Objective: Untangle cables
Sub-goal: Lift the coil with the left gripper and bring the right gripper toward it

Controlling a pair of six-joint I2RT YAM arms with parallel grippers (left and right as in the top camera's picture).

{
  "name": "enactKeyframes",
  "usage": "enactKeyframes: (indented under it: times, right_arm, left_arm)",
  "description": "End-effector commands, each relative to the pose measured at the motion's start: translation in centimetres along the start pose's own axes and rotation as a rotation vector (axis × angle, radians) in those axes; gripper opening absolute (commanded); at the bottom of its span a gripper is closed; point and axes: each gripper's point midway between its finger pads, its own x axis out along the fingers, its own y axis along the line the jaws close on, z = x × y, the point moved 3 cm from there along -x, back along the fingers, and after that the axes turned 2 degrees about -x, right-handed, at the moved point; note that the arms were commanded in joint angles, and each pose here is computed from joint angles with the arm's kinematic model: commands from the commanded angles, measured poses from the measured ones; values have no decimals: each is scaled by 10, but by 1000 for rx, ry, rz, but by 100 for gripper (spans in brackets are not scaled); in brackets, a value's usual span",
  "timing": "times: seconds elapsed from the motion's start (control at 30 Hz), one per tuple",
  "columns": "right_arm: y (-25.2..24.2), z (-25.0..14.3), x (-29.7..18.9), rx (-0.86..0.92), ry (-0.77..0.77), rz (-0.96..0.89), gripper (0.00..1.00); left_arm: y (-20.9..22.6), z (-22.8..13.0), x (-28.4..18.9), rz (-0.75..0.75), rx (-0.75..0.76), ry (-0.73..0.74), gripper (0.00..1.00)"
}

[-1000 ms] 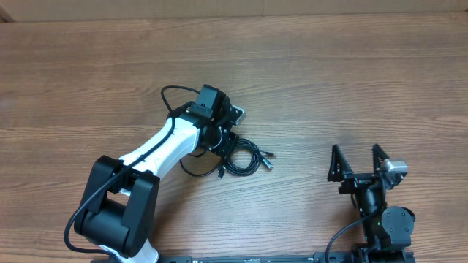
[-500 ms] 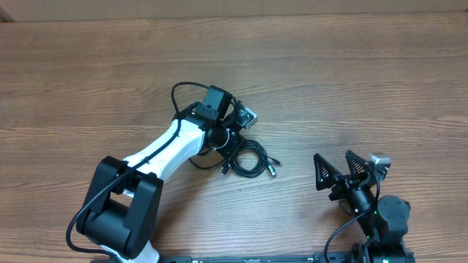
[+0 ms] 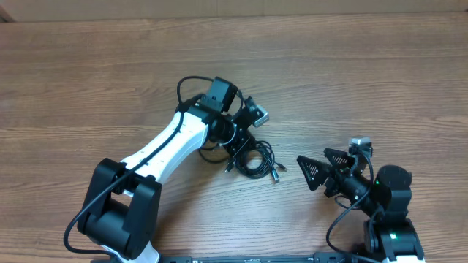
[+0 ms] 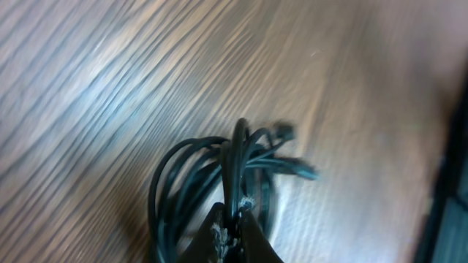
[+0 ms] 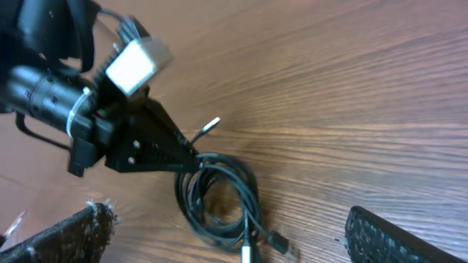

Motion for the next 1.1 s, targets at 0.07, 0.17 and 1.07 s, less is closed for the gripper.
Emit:
enactKeyframes:
  times: [0.07,0.17,1.07]
  right_arm:
    - [20,21,-2,-61,-48,111,100]
    - [17,22,-1,-35,-53,85,100]
    - [-32,-21,11,40,140,-150,100]
  left_arm:
    - [-22,16,-5,-147,36,-57,4]
    - [-25,17,-6,-171,37,-66,4]
    - [37,2,-8,271,-46,44,54]
